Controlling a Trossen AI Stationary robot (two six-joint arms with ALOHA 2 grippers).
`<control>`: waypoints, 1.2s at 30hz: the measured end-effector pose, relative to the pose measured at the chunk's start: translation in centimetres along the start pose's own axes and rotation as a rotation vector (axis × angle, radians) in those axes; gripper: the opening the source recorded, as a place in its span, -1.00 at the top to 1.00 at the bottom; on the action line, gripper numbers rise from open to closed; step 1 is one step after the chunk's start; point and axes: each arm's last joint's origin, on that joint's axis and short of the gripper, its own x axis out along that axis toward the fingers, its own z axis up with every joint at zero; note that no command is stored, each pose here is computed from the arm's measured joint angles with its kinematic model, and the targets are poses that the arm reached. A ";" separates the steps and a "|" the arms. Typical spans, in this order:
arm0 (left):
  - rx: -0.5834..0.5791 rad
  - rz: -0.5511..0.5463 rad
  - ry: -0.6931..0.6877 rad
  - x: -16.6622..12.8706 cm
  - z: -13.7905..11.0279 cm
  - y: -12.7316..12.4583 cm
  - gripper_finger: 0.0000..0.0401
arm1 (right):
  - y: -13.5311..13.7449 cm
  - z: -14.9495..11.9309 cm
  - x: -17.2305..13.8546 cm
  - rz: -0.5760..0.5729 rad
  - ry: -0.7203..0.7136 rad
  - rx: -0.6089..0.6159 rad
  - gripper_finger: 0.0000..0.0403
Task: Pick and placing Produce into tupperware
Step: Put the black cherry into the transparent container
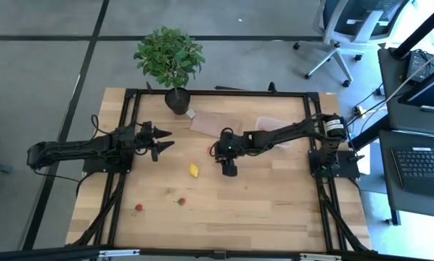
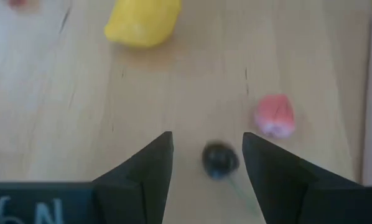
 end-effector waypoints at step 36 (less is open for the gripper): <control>0.001 0.048 0.000 0.0 -0.1 0.2 -0.15 | -1.9 -0.1 -1.6 -0.080 0.129 0.248 0.43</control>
